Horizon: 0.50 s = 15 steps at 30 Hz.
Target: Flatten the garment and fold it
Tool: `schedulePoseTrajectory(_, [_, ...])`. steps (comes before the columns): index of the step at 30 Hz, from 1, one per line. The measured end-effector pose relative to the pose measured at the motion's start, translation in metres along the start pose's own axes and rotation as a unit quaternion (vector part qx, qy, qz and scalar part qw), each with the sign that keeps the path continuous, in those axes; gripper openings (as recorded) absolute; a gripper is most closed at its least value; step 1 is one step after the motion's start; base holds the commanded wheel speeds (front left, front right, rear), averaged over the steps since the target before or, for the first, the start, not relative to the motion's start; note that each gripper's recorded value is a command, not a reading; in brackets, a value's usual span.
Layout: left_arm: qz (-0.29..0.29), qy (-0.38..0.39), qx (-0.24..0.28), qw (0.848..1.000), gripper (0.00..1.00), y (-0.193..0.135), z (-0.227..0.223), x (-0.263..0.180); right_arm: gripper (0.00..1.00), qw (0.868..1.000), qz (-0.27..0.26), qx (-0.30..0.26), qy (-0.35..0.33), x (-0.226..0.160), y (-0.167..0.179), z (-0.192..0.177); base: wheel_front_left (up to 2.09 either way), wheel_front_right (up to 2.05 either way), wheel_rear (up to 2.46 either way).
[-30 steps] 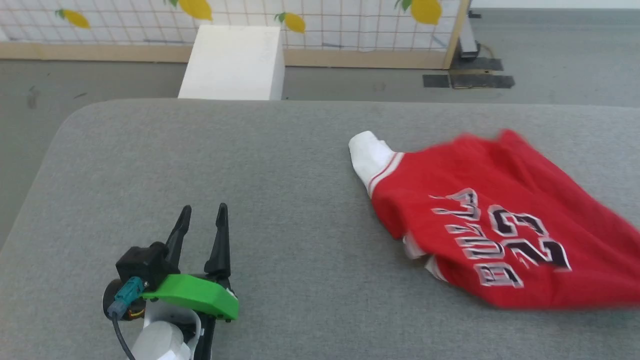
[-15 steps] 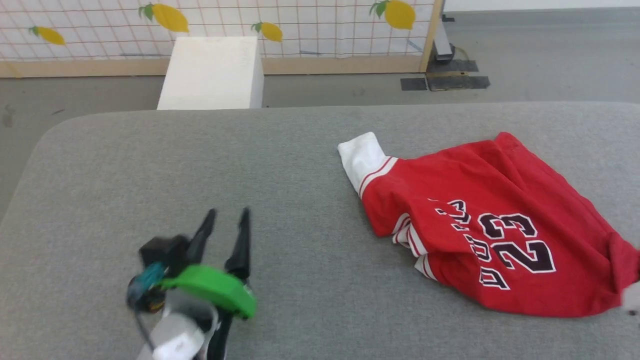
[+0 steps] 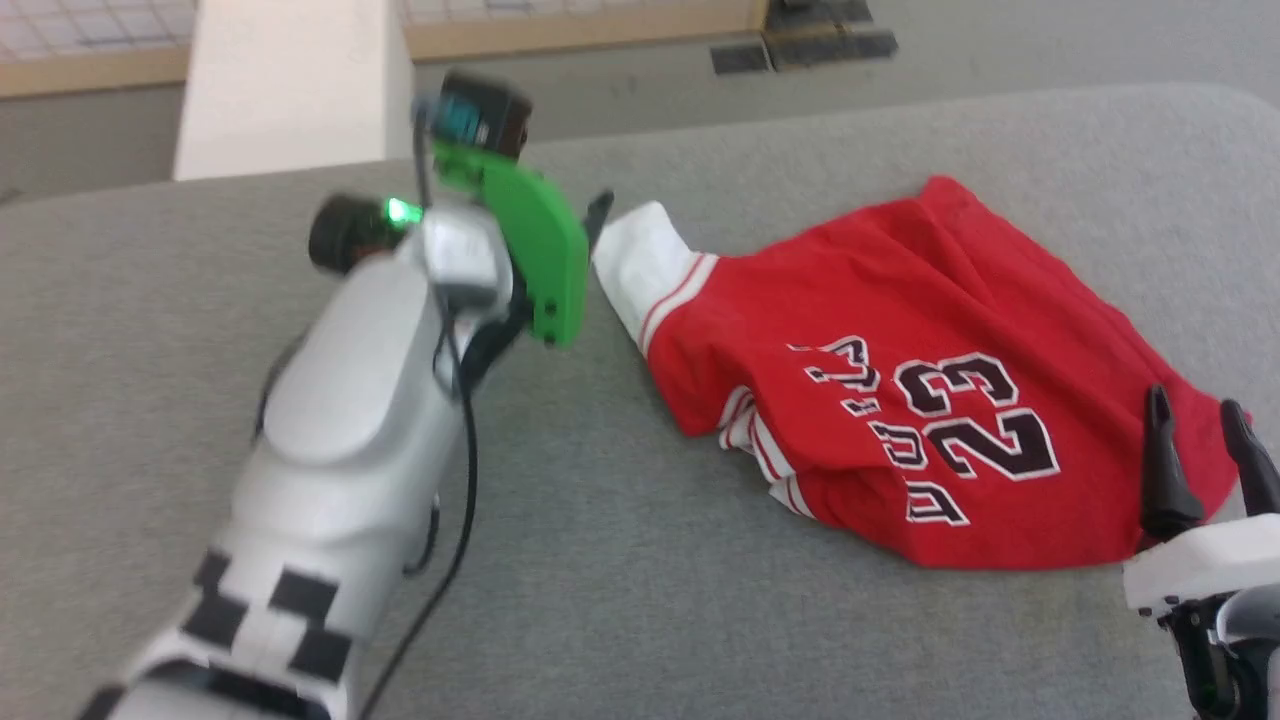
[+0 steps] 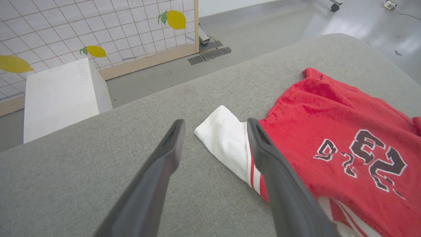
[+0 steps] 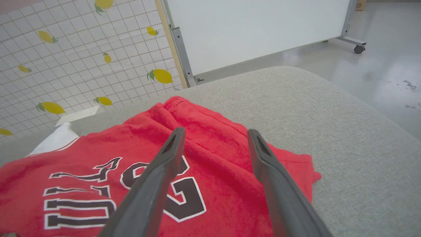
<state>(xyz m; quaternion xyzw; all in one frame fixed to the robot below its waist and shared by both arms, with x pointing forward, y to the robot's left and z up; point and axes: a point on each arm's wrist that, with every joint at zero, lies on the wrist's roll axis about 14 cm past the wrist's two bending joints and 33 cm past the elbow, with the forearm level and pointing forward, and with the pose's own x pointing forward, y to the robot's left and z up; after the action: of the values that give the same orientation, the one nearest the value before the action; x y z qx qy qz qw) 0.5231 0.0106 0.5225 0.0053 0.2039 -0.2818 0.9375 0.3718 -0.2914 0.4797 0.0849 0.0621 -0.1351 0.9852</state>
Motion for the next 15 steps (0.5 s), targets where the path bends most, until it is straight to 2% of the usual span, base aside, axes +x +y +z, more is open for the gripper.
schedulePoseTrajectory(5, [-0.006,0.1,0.056,0.993,1.0,0.002,-0.021,0.041,1.0,1.0,-0.021,0.001,0.021,0.004,-0.013,-0.018,0.0,0.0,0.0])
schedulePoseTrajectory(11, [-0.015,0.212,0.074,0.974,1.0,0.006,-0.081,0.071,1.0,0.998,-0.051,-0.004,0.045,0.004,-0.031,-0.041,0.0,0.0,0.0])
schedulePoseTrajectory(15, [-0.032,0.274,0.066,0.959,1.0,0.0,-0.12,0.082,1.0,0.995,-0.07,-0.008,0.066,0.0,-0.042,-0.058,0.0,0.0,0.0])
